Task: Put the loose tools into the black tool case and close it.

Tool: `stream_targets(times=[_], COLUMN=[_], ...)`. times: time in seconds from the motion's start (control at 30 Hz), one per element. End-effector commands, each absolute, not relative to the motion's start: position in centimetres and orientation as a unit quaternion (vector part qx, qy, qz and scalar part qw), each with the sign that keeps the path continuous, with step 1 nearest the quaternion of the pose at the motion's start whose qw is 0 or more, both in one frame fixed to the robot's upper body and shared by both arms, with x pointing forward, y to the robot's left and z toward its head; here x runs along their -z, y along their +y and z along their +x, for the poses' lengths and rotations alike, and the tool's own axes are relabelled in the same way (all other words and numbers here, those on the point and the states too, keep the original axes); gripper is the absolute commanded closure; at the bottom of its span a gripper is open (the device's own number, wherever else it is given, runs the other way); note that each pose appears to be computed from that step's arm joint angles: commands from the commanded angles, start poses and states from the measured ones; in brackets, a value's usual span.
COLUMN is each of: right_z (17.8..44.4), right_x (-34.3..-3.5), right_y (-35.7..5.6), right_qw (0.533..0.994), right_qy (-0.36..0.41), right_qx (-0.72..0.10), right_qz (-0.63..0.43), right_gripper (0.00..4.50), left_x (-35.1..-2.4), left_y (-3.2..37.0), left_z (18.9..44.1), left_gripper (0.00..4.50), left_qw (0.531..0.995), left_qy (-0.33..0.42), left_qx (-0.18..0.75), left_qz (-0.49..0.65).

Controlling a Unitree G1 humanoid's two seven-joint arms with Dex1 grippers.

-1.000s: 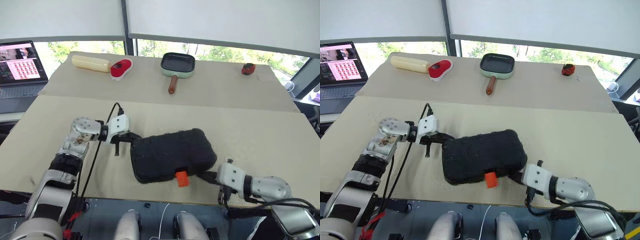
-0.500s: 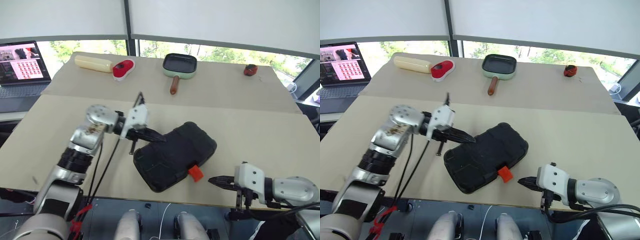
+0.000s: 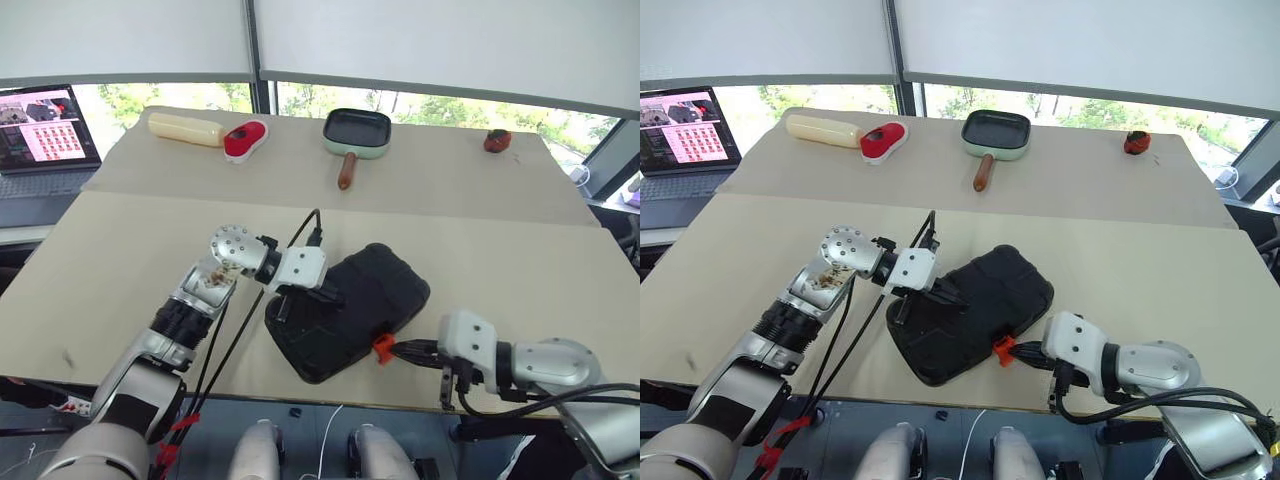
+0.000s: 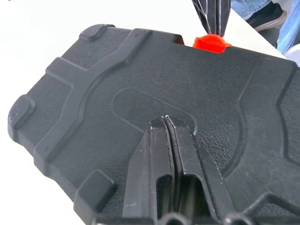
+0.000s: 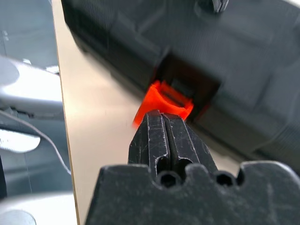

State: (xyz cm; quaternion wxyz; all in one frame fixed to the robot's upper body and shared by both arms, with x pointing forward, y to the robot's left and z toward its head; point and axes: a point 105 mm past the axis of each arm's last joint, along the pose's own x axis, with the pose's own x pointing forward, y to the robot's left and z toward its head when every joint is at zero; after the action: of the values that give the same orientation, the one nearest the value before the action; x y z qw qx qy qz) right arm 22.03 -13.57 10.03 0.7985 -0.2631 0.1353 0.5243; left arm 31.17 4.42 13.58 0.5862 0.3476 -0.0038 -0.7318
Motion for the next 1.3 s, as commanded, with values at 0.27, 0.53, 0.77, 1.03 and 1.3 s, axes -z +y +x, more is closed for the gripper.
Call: stream_targets(times=[0.27,0.53,0.77,1.03,1.3], right_z=[22.6,22.7,23.0,23.0,20.6], right_x=[-9.7,-9.2,-11.0,-14.1,-11.6], right_y=[-12.5,-11.8,-11.2,-11.2,-12.7], right_qw=[0.811,0.812,0.824,0.837,0.824], right_qy=[0.115,0.117,0.08,0.032,0.107], right_qx=[-0.513,-0.516,-0.51,-0.492,-0.5], right_qz=[-0.258,-0.247,-0.235,-0.237,-0.243], right_gripper=[4.5,4.5,4.5,4.5,4.5], left_x=[-11.9,-12.0,-11.8,-11.7,-11.6], left_y=[4.7,4.2,3.8,3.7,3.8], left_z=[31.2,31.0,30.9,30.7,30.8], left_gripper=[4.4,4.4,4.4,4.4,4.4], left_qw=[0.581,0.575,0.569,0.565,0.563], left_qy=[0.031,0.024,0.019,0.016,0.017], left_qx=[0.731,0.735,0.738,0.742,0.741], left_qz=[0.356,0.358,0.361,0.361,0.365])
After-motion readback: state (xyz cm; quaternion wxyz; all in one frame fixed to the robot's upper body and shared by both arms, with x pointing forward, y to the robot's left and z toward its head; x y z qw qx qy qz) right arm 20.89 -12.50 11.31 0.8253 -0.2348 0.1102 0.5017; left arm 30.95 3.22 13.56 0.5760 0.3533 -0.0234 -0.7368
